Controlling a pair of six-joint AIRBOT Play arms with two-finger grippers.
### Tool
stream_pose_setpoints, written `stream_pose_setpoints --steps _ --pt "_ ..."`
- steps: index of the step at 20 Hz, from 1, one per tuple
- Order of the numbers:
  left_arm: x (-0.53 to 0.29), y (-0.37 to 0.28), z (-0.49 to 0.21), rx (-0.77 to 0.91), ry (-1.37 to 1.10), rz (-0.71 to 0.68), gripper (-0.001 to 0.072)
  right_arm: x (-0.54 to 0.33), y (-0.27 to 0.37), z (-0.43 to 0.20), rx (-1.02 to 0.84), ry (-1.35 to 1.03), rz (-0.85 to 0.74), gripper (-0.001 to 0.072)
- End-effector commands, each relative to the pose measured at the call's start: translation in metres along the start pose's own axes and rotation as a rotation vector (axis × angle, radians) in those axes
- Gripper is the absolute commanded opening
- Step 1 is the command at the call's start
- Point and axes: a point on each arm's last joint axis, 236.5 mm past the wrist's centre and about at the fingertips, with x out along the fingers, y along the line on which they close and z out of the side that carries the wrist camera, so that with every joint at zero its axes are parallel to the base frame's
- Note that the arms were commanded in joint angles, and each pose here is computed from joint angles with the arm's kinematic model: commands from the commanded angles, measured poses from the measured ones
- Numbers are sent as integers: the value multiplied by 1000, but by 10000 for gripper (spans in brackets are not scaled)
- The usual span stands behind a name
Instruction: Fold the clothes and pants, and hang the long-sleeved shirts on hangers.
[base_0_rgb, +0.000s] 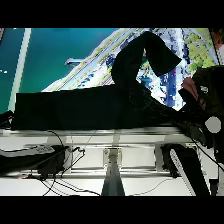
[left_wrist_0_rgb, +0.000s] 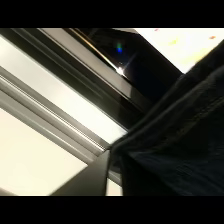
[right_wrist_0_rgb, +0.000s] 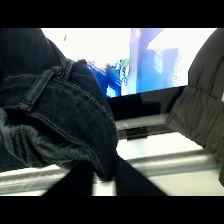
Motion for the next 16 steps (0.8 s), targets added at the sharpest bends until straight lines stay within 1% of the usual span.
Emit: stream_pose_setpoints --steps 1,2,4,7,9,11,14,15,16 --pt "5 2 3 -3 -23 4 623 0 -1 -8 0 35 -6 573" --pt "5 2 4 -1 -26 5 702 0 -1 -8 0 34 -6 704" --pt "4 0 4 4 -26 5 702 0 -1 -4 0 18 -3 699" --pt "-7 -9 13 23 -55 14 701 1 11 34 7 -126 43 688" --pt "-26 -18 28 -35 -109 17 701 4 29 64 13 -193 112 688" --pt "-56 -40 52 -55 -196 -19 701 16 42 86 -25 -182 147 687" --pt "-104 -90 82 15 -321 -85 700 55 47 115 -44 -95 131 686" --pt "-115 -110 86 50 -345 -104 700 69 60 125 -66 -63 173 686" --pt "-123 -129 87 96 -362 -109 700 79 80 136 -84 -39 250 686"
